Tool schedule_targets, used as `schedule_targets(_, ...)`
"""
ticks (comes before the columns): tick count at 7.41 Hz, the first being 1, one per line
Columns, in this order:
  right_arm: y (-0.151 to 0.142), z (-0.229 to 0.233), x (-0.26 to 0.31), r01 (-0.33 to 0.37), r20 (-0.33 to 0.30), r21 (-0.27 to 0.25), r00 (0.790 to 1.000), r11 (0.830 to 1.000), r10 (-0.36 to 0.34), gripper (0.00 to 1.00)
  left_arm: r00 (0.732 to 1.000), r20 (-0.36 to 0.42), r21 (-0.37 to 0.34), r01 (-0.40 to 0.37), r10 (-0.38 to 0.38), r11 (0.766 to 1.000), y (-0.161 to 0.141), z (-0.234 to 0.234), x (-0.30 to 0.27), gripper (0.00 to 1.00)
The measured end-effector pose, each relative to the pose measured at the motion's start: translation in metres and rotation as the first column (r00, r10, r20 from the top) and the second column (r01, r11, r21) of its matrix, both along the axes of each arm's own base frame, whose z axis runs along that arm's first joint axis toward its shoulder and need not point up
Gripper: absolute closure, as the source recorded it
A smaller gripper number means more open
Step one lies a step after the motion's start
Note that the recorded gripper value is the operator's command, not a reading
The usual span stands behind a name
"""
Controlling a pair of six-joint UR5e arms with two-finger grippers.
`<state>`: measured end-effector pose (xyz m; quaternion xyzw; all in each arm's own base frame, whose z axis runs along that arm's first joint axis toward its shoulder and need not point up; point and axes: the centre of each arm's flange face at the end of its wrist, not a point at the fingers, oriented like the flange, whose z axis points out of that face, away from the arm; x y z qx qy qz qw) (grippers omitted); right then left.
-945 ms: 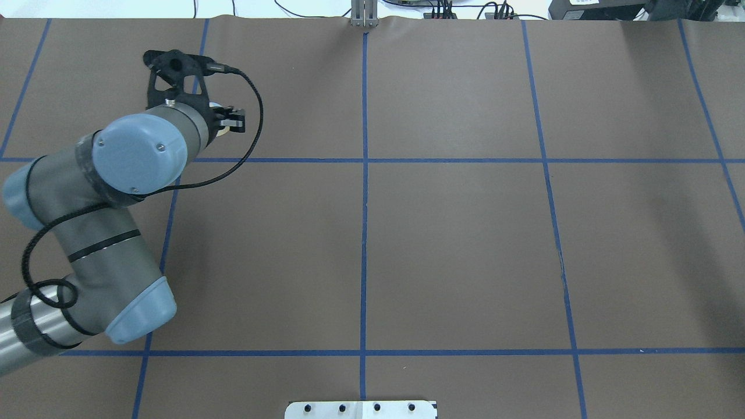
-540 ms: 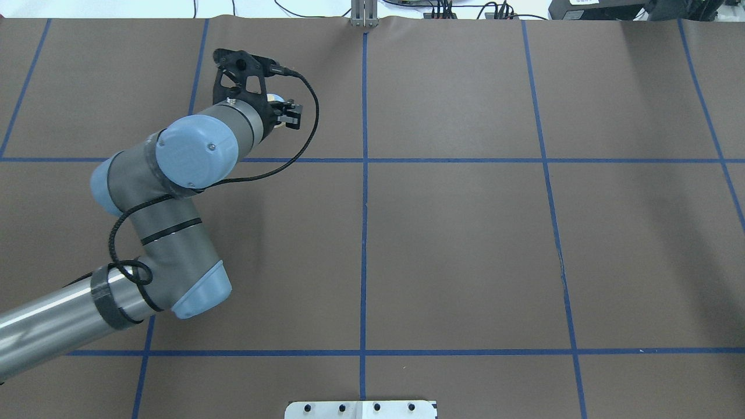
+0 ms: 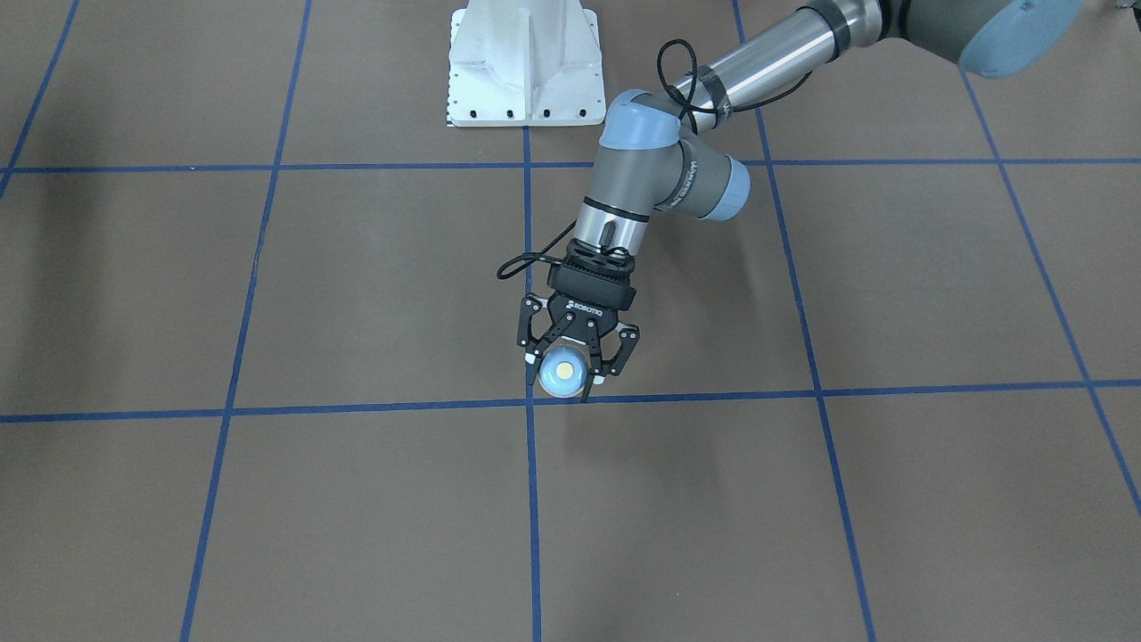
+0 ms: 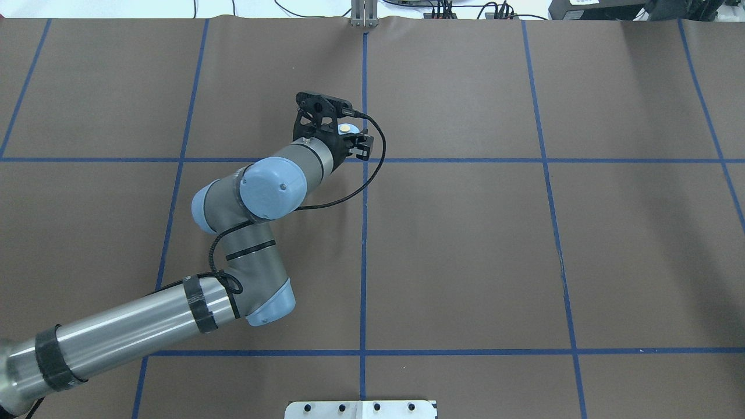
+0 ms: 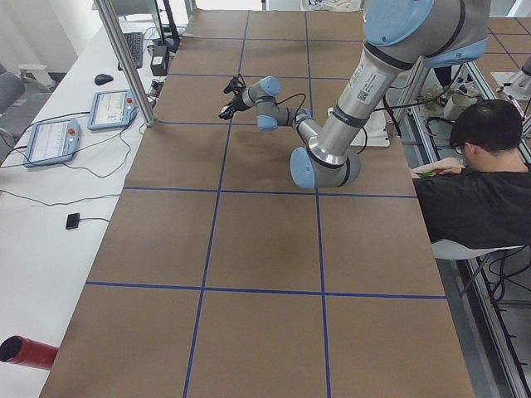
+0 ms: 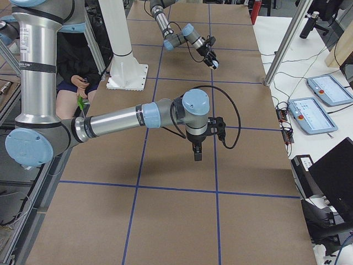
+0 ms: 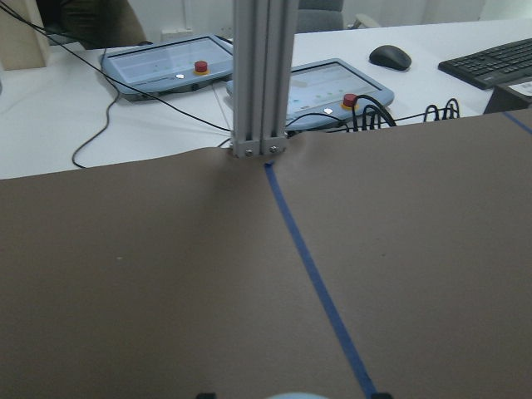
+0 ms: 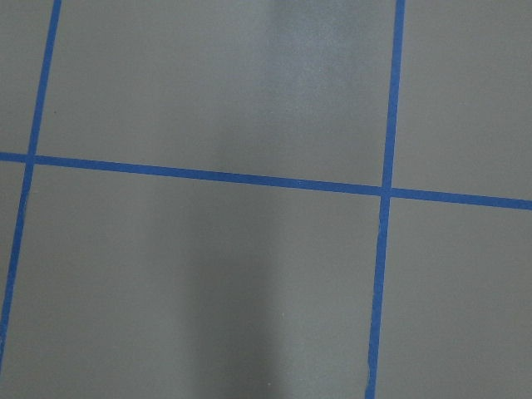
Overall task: Place and press bell with both arms
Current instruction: 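Swing the left gripper holding the bell toward the table center, then lower the bell onto the grid center and open the left gripper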
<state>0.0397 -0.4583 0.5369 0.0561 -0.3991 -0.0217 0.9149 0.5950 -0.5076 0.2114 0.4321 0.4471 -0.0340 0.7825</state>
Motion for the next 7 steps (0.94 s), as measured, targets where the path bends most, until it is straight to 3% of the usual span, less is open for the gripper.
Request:
schedule_targets(3, -0.004, 0.012, -0.003, 0.005, 0.014, 0.009, 1.0, 1.0, -0.006, 0.0, 0.999, -0.035, 0.016, -0.022, 0.023, 1.0, 0.002, 0.004, 0.038, 1.0)
schedule_targets(7, -0.008, 0.006, -0.003, 0.005, 0.017, 0.027, 1.0, 1.0, -0.005, 0.0, 0.999, -0.021, 0.008, -0.039, 0.039, 0.999, 0.009, 0.019, 0.054, 1.0)
